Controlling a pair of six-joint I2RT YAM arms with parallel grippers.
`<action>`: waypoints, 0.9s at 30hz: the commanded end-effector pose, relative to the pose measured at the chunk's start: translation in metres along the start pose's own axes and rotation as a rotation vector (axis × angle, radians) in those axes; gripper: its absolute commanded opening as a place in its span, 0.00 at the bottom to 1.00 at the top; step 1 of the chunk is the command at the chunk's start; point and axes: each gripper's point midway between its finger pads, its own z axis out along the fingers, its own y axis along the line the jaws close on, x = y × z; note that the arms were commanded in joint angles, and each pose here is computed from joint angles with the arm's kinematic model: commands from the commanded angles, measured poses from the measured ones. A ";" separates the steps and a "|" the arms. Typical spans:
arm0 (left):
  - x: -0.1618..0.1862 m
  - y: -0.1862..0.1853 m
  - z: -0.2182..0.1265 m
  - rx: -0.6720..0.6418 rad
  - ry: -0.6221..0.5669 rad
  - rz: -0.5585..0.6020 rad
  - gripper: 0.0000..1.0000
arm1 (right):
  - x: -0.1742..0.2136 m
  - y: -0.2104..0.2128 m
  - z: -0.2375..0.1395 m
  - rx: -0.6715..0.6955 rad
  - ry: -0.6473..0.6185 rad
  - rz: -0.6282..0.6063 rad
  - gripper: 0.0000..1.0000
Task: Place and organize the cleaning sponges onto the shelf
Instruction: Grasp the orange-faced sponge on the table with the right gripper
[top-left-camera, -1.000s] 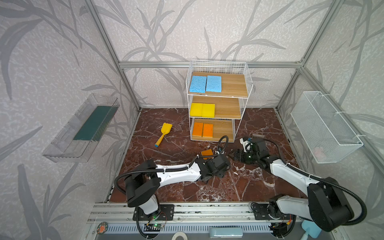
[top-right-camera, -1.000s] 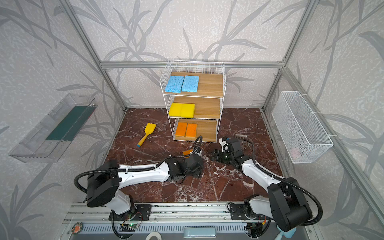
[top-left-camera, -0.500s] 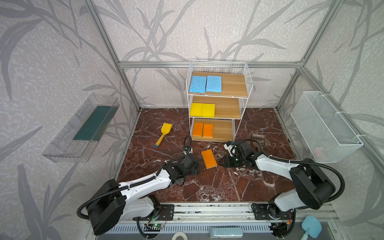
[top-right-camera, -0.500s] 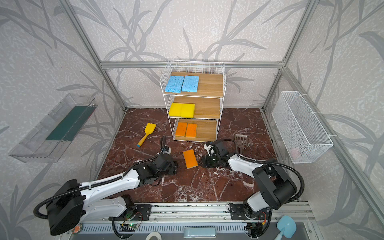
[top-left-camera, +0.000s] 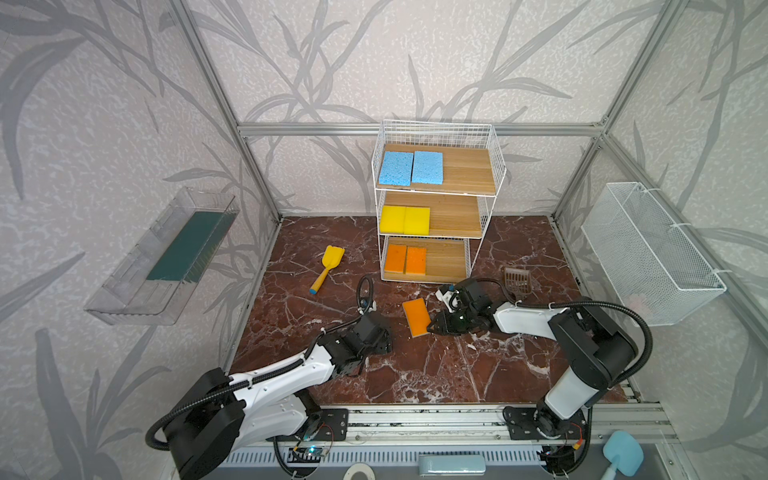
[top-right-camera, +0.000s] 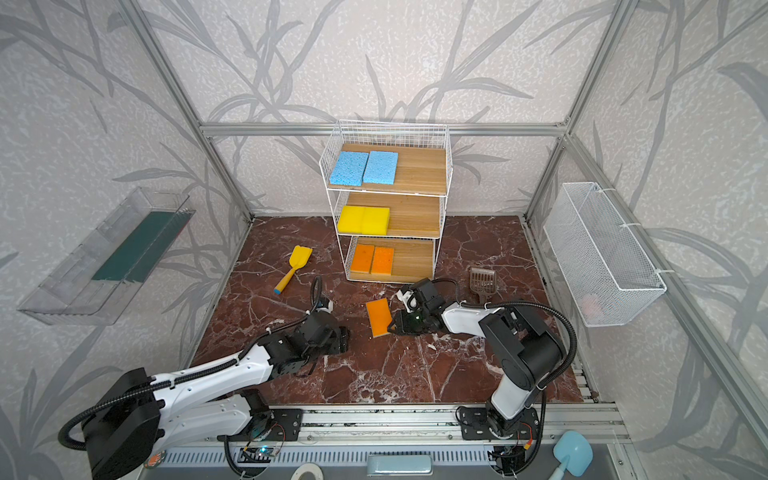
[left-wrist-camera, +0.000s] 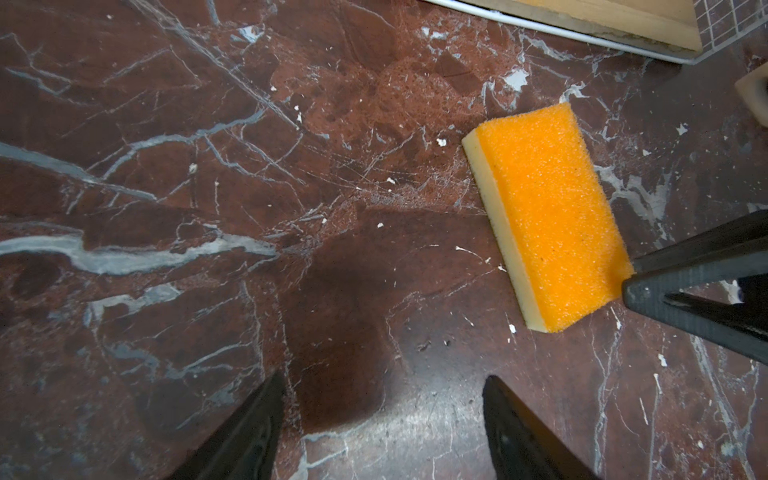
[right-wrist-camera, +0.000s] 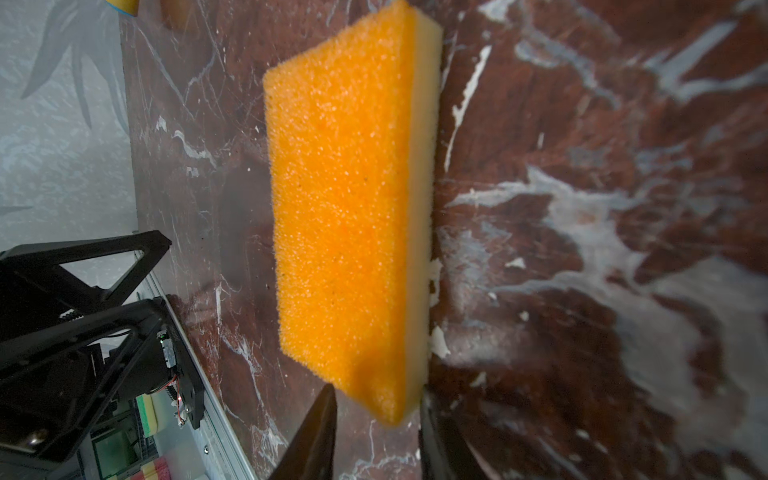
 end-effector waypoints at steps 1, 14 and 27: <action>-0.001 0.001 0.003 0.000 -0.004 -0.019 0.77 | -0.002 0.003 0.008 -0.017 0.014 -0.004 0.30; 0.002 0.002 0.005 -0.002 0.004 -0.025 0.76 | -0.010 -0.002 -0.010 0.059 -0.080 -0.038 0.09; 0.003 -0.001 0.009 0.010 0.013 -0.023 0.76 | -0.035 0.002 -0.055 0.096 -0.379 -0.080 0.01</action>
